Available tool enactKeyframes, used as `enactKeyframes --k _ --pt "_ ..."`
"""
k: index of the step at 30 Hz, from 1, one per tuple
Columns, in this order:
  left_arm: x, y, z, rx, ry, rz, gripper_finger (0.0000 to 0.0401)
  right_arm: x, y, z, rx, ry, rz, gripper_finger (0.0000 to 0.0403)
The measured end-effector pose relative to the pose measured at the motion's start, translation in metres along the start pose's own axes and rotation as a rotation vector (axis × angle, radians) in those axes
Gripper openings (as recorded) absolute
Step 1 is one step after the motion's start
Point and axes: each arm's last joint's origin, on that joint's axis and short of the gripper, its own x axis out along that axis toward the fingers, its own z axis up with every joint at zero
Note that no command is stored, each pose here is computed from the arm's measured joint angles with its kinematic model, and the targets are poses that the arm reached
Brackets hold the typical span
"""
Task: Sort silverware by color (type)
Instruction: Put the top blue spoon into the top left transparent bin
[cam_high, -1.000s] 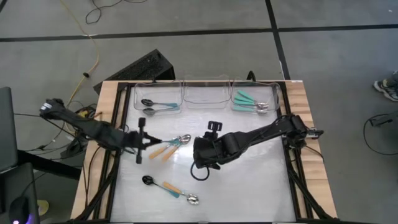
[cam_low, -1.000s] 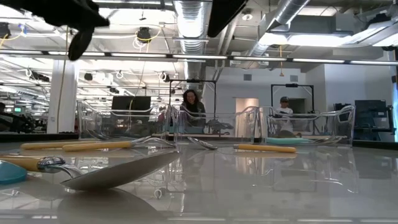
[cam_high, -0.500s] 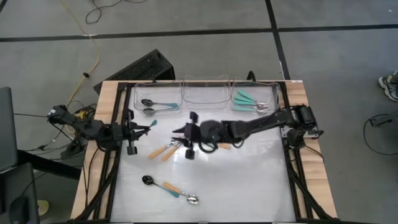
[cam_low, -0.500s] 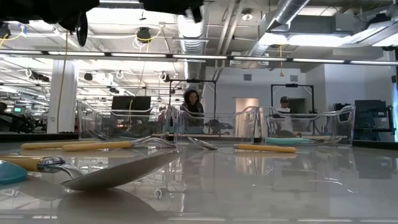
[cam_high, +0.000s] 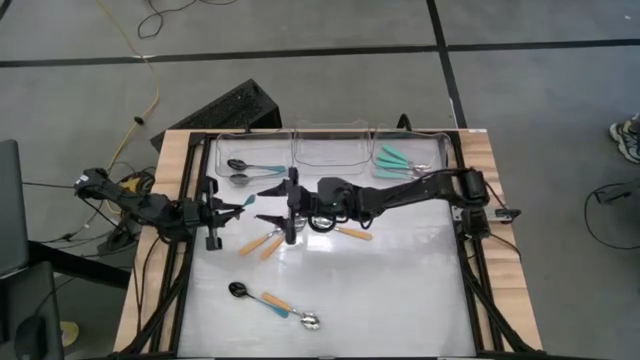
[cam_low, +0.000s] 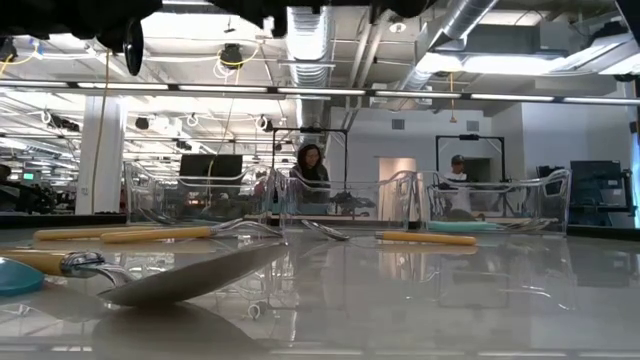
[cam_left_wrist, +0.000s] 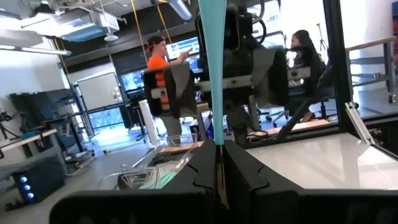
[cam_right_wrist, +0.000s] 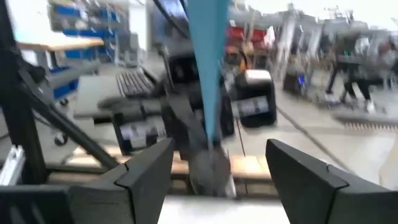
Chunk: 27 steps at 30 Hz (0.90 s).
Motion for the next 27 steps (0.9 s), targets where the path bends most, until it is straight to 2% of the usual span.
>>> enactKeyframes --k 8,23,27 --pt "0.001 0.0 0.002 -0.006 -0.015 0.004 0.0 0.02 0.002 0.009 -0.048 -0.018 0.027 0.0286" --pt "0.021 -0.007 0.001 0.066 -0.038 0.008 0.0 0.021 0.001 0.013 -0.067 -0.022 0.027 0.0285" --pt "0.025 -0.007 -0.001 0.067 -0.026 0.014 0.0 0.021 0.003 0.012 -0.068 -0.01 0.032 0.0268"
